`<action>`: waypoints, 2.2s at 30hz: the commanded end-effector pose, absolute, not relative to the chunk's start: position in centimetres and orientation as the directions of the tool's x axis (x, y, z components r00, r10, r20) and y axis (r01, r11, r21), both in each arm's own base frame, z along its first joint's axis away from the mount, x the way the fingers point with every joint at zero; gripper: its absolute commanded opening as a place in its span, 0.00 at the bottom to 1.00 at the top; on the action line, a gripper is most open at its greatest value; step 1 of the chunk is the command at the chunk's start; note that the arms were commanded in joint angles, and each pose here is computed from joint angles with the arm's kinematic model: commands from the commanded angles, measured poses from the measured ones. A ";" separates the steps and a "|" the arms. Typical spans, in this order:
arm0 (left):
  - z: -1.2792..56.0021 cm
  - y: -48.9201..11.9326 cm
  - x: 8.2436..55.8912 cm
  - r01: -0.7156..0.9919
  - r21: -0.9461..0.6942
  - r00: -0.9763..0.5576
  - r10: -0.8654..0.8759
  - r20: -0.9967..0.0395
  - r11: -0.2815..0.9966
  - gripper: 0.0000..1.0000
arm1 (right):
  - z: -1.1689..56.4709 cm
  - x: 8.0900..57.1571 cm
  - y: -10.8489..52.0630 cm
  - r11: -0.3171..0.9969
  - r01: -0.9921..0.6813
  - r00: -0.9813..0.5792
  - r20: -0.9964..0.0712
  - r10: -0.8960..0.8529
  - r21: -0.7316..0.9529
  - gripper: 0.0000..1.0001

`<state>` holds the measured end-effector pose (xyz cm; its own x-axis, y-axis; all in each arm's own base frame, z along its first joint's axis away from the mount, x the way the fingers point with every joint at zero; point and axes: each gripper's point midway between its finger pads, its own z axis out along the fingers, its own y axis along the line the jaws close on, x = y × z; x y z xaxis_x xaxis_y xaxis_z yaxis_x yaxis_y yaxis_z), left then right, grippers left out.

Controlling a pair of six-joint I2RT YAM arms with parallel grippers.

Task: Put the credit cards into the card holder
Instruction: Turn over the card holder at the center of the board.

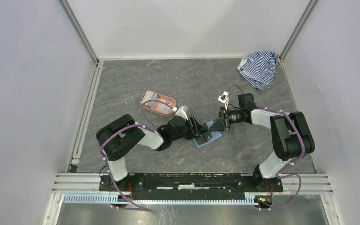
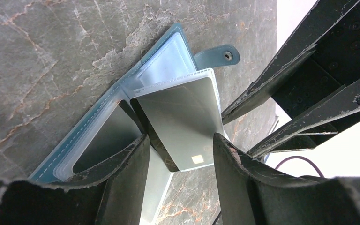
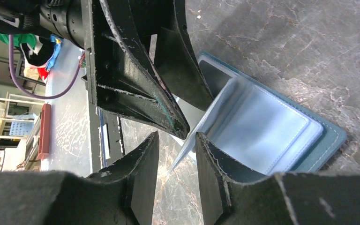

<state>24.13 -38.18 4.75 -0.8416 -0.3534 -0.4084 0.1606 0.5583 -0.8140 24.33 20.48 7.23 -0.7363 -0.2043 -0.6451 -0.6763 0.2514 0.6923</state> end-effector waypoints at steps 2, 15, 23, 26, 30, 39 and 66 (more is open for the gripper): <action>8.5 -38.4 24.6 0.170 -0.878 -0.814 -0.438 -0.381 0.448 0.60 | 8.0 23.6 21.2 0.179 -0.669 -0.743 -0.643 -0.186 0.722 0.41; 10.0 -38.2 24.6 0.175 -0.906 -0.805 -0.473 -0.357 0.385 0.63 | 7.8 23.0 21.6 0.160 -0.668 -0.743 -0.639 -0.200 0.727 0.40; 9.6 -37.6 24.9 0.156 -0.905 -0.802 -0.485 -0.350 0.396 0.66 | 8.0 21.9 22.6 0.118 -0.694 -0.713 -0.657 -0.243 0.710 0.40; 9.2 -37.3 24.7 0.144 -0.901 -0.804 -0.482 -0.347 0.409 0.67 | 8.0 21.6 22.8 0.107 -0.699 -0.707 -0.661 -0.253 0.707 0.40; 8.9 -36.7 24.5 0.131 -0.899 -0.802 -0.489 -0.344 0.419 0.65 | 7.9 21.4 23.0 0.101 -0.699 -0.705 -0.658 -0.264 0.708 0.40; 8.4 -35.8 24.0 0.131 -0.871 -0.805 -0.462 -0.372 0.473 0.57 | 8.0 21.6 22.9 0.105 -0.719 -0.685 -0.675 -0.275 0.687 0.40; 12.7 -28.9 24.7 0.250 -0.581 -0.648 -0.312 -0.695 0.775 0.55 | 10.5 24.8 20.4 0.230 -0.938 -0.336 -0.845 -0.417 0.259 0.45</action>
